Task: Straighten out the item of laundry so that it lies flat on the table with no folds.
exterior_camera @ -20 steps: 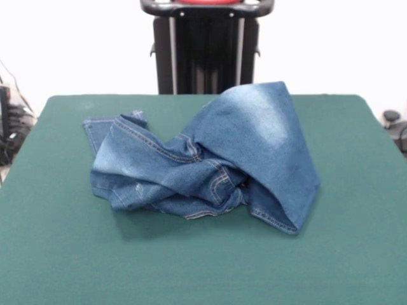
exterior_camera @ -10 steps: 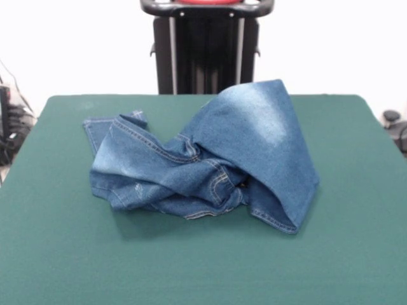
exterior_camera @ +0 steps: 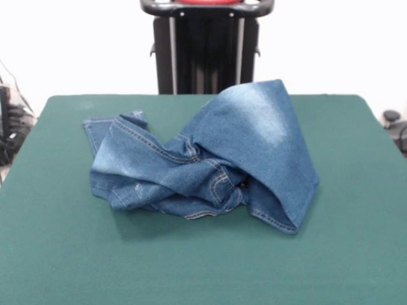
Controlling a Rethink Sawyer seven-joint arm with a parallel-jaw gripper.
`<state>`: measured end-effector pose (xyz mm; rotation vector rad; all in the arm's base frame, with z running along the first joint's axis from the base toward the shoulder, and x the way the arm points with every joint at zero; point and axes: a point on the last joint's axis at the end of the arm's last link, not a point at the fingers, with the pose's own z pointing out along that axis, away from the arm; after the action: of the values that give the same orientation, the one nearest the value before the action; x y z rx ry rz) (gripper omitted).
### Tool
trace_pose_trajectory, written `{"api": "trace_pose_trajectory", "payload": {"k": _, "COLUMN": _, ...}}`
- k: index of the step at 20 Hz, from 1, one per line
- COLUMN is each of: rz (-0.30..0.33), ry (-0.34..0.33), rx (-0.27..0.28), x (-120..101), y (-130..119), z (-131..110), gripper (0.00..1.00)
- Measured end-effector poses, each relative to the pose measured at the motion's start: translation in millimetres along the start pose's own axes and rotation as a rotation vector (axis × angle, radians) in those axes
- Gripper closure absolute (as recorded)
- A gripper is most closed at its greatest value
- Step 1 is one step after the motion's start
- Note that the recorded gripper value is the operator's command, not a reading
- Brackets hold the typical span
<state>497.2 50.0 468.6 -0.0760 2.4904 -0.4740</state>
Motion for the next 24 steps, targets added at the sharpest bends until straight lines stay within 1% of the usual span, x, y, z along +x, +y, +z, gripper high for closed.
{"api": "trace_pose_trajectory", "payload": {"k": 5, "rz": -0.016, "ry": 0.049, "rx": 0.000, "x": -11, "y": -8, "z": 8, "gripper": 0.00}}
{"api": "trace_pose_trajectory", "payload": {"k": 8, "rz": -0.005, "ry": 0.092, "rx": -0.026, "x": -11, "y": -11, "z": 19, "gripper": 0.00}}
{"api": "trace_pose_trajectory", "payload": {"k": 12, "rz": 0.018, "ry": 0.137, "rx": -0.072, "x": -3, "y": -11, "z": 38, "gripper": 0.00}}
{"api": "trace_pose_trajectory", "payload": {"k": 13, "rz": 0.030, "ry": 0.151, "rx": -0.088, "x": 1, "y": -10, "z": 47, "gripper": 0.00}}
{"api": "trace_pose_trajectory", "payload": {"k": 17, "rz": 0.052, "ry": 0.172, "rx": -0.117, "x": 8, "y": -7, "z": 64, "gripper": 0.00}}
{"api": "trace_pose_trajectory", "payload": {"k": 20, "rz": 0.077, "ry": 0.192, "rx": -0.149, "x": 16, "y": -1, "z": 80, "gripper": 0.00}}
{"api": "trace_pose_trajectory", "payload": {"k": 24, "rz": 0.090, "ry": 0.213, "rx": -0.180, "x": 24, "y": 4, "z": 96, "gripper": 0.00}}
